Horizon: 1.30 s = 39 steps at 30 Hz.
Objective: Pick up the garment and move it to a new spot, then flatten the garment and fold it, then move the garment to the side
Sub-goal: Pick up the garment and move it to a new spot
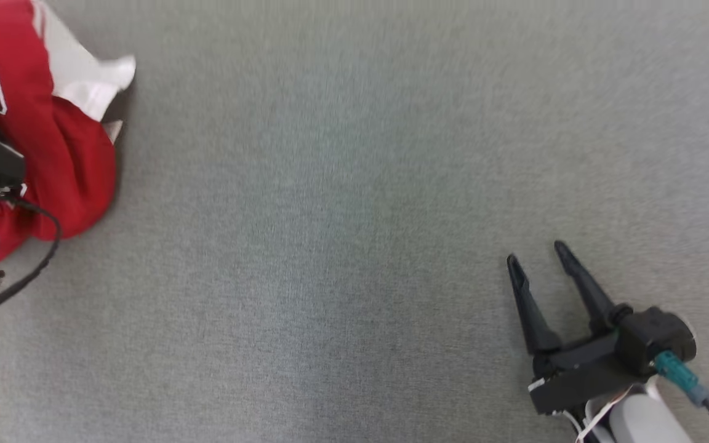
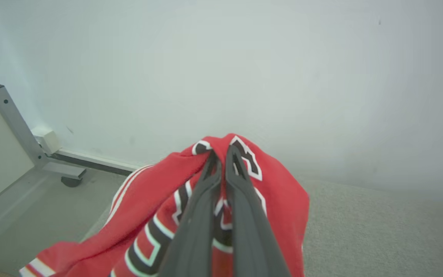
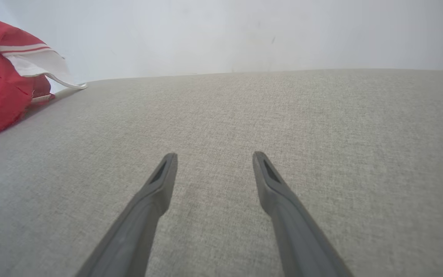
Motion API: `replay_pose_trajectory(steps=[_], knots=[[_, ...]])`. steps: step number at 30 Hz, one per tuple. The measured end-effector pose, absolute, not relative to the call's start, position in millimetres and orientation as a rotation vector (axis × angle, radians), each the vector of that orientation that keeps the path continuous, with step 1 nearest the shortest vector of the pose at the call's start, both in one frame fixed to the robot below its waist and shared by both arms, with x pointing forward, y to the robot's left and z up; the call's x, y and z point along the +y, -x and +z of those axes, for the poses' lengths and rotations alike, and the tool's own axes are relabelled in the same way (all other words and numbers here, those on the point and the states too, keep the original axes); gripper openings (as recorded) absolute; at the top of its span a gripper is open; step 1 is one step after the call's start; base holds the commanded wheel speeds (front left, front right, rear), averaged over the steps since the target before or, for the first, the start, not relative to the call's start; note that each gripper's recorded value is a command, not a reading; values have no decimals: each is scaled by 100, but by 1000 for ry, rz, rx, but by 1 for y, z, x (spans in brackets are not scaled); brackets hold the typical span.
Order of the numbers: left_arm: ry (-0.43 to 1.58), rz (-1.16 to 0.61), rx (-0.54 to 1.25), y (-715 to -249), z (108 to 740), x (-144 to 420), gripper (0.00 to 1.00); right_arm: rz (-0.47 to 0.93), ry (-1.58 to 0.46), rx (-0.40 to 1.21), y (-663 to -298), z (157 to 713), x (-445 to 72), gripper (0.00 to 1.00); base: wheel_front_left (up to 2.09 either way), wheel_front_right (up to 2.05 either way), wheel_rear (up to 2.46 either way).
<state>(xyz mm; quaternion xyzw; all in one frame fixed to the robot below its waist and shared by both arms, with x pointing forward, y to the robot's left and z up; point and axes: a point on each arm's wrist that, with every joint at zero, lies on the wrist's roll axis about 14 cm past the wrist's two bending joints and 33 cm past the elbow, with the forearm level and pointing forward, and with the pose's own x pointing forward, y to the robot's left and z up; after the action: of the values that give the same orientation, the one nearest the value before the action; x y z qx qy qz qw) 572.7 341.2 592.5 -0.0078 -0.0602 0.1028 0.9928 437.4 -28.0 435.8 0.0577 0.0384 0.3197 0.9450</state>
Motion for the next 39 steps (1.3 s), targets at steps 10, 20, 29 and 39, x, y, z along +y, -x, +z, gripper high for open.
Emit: replay_pose_trajectory(steps=[10,20,29,39], knots=[[-4,42,-275,-552,679,284,0,606,-127,15,-406,474,-35,100,0,0,0],[16,-256,-407,-533,749,169,0,466,-114,-50,-379,502,-76,100,0,0,0],[49,-528,-410,-513,761,58,0,329,-100,-88,-359,515,-118,100,0,0,0],[51,-747,-381,-492,752,-30,0,199,-93,-120,-341,525,-155,100,0,0,0]])
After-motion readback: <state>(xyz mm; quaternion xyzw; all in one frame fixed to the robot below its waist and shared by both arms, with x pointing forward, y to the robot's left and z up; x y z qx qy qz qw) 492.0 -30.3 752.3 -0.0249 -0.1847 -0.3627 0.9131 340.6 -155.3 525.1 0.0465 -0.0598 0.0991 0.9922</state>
